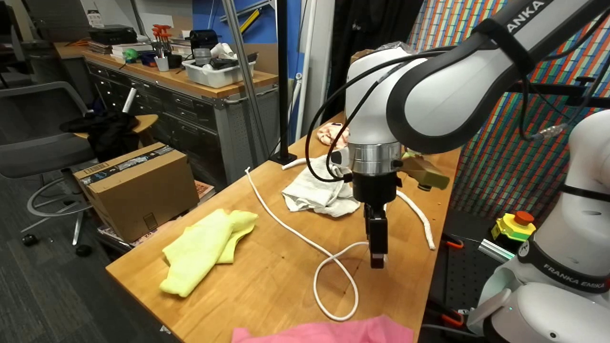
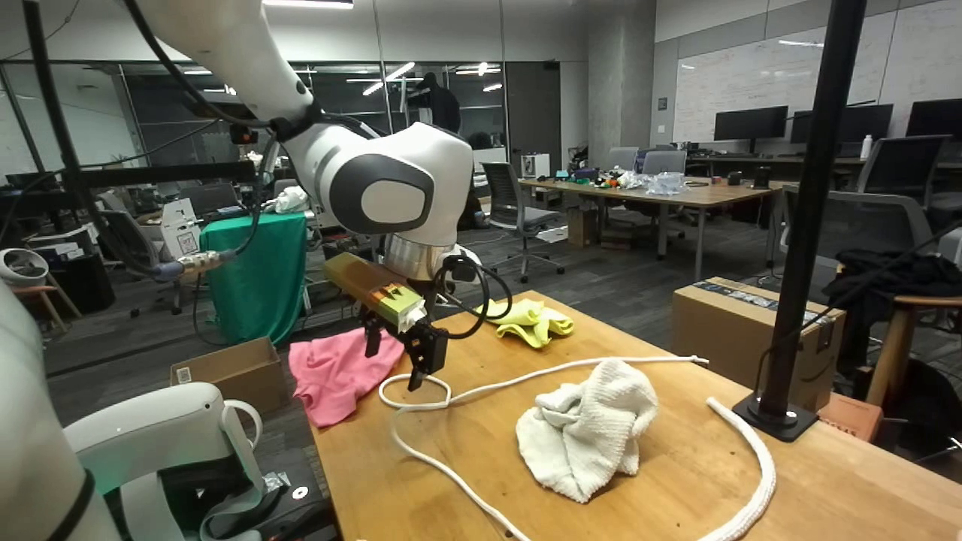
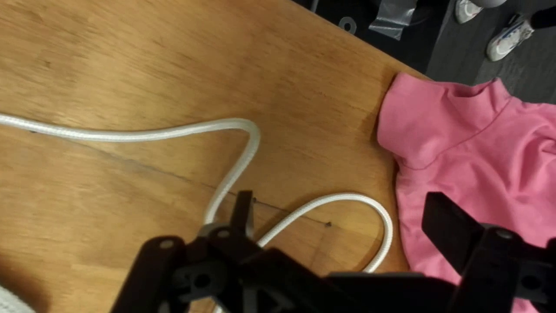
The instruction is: Separate all the items on the table.
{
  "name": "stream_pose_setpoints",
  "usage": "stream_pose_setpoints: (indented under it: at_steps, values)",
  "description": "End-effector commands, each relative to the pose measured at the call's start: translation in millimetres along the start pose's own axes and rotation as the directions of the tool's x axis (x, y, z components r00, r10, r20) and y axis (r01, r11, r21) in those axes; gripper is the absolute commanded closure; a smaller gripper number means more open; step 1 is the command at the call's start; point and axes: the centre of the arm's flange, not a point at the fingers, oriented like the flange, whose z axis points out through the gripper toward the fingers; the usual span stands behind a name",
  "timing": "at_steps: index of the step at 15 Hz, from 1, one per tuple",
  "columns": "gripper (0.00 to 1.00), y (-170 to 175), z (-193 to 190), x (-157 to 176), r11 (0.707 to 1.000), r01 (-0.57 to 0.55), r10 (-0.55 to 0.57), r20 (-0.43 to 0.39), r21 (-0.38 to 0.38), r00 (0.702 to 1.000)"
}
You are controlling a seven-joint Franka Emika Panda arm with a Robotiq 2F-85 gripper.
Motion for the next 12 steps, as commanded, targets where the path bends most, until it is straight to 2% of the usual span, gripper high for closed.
stream_pose_setpoints:
  at_steps: [1,8,12]
  values:
    - [0.0,-30,-5,5,0.999,0.025,-0.024,-0.02,0.042,0.999]
    - [0.0,-60,11,6,0.995,0.053,-0.055,0.02,0.082,0.998]
    - [0.0,-68,19,5,0.994,0.076,-0.079,0.037,0.073,0.996]
